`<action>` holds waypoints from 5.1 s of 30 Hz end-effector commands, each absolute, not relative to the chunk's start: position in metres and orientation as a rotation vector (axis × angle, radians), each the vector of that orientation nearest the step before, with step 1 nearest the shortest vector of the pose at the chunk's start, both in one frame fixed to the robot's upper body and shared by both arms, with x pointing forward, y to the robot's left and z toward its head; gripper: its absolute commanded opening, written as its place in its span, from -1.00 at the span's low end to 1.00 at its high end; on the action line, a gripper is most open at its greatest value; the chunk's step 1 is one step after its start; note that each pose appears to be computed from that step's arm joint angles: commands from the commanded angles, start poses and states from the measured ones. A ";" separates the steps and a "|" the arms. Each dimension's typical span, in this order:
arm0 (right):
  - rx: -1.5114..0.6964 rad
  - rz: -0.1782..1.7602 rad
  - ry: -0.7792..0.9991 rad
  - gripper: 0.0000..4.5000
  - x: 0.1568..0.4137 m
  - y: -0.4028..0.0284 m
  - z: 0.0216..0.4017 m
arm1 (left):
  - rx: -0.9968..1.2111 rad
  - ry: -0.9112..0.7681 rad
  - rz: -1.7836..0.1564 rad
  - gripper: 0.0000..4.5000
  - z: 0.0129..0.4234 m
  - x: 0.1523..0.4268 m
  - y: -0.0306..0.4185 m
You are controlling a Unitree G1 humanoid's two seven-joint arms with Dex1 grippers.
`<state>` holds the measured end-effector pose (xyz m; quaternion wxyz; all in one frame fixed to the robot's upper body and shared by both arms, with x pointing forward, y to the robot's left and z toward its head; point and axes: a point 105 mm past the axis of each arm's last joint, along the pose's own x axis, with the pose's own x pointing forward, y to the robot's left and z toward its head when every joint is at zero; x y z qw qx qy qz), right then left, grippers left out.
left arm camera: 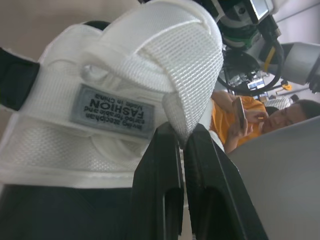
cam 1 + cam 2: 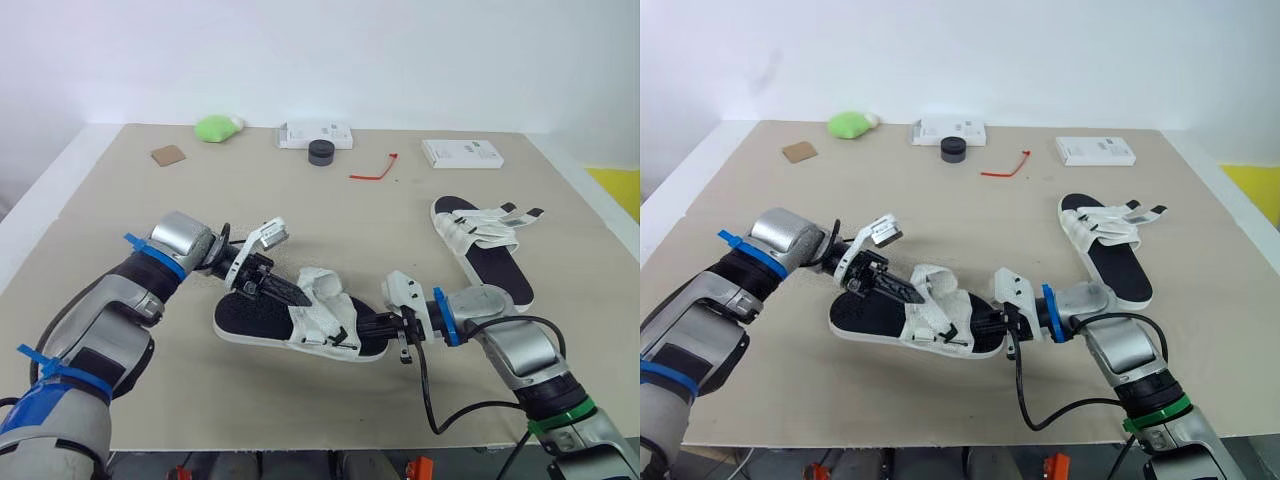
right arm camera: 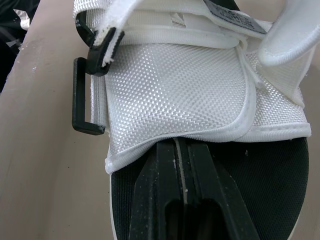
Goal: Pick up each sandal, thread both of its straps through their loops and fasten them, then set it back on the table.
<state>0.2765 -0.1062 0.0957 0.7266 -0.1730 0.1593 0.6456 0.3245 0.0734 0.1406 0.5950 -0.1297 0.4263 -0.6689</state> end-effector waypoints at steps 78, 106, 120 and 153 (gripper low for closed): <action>-0.369 1.312 0.512 -1.00 0.277 -0.125 0.062 | -0.408 0.956 -1.561 -0.97 0.161 0.325 -0.002; -0.356 1.318 0.505 -1.00 0.274 -0.121 0.061 | -0.243 0.973 -1.778 -0.97 0.137 0.272 -0.012; -0.355 1.318 0.510 -1.00 0.273 -0.122 0.060 | -0.350 0.851 -1.713 -0.97 0.154 0.300 -0.017; -0.367 1.317 0.509 -1.00 0.278 -0.123 0.061 | -0.254 0.905 -1.763 -0.97 0.133 0.276 -0.011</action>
